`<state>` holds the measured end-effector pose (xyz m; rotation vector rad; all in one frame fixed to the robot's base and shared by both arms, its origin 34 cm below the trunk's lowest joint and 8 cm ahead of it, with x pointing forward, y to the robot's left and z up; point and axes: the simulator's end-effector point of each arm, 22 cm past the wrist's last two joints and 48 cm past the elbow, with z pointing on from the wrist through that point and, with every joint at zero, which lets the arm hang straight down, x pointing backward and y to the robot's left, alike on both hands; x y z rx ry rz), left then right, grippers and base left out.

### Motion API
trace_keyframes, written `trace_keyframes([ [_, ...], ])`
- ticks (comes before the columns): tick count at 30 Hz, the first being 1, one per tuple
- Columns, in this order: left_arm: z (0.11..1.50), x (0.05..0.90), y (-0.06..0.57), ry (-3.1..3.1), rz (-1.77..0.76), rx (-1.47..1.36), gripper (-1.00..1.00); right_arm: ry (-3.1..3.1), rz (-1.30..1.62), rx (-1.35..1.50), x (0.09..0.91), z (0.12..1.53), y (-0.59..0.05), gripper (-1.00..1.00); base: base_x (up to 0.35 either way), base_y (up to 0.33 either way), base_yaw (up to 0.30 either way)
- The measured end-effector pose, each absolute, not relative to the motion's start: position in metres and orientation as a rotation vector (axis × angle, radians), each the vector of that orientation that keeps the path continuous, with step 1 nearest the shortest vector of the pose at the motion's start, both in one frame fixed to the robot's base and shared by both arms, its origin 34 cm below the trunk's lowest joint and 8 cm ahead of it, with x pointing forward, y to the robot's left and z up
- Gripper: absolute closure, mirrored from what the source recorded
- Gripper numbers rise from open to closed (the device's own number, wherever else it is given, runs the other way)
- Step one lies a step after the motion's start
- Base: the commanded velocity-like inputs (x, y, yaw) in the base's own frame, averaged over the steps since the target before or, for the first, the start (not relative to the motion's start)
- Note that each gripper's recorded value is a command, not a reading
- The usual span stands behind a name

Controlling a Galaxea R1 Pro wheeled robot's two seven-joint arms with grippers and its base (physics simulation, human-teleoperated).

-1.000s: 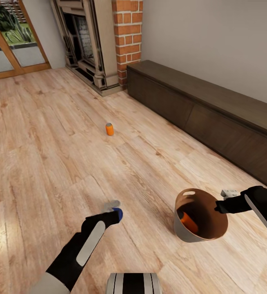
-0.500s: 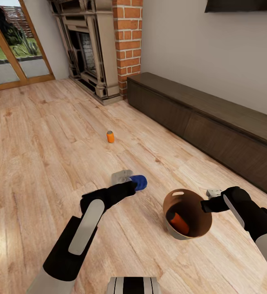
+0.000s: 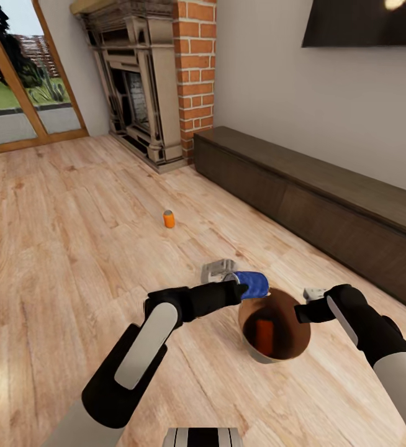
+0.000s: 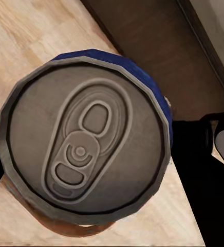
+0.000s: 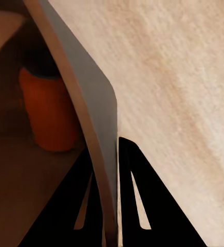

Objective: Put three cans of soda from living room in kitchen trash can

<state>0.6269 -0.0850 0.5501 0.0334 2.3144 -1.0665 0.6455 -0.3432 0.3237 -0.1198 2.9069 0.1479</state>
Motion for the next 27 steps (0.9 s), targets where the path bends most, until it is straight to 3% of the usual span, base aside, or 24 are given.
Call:
trace_keyframes([
  [7,0.544,0.582,-0.118,2.386,-1.102,0.211,1.0,2.876,0.118,-0.13,0.651,0.341,-0.347,1.0,0.0,0.0,0.0],
  [22,0.501,0.567,-0.116,2.511,-1.008,0.238,1.0,2.811,0.132,-0.156,0.658,0.372,-0.339,1.0,0.0,0.0,0.0],
  [23,0.5,0.565,-0.118,2.512,-1.01,0.244,-1.0,2.808,0.124,-0.161,0.659,0.373,-0.339,1.0,0.0,0.0,0.0],
  [27,0.498,0.56,-0.121,2.515,-1.003,0.27,-1.0,2.806,0.134,-0.164,0.657,0.373,-0.337,1.0,0.0,0.0,0.0],
])
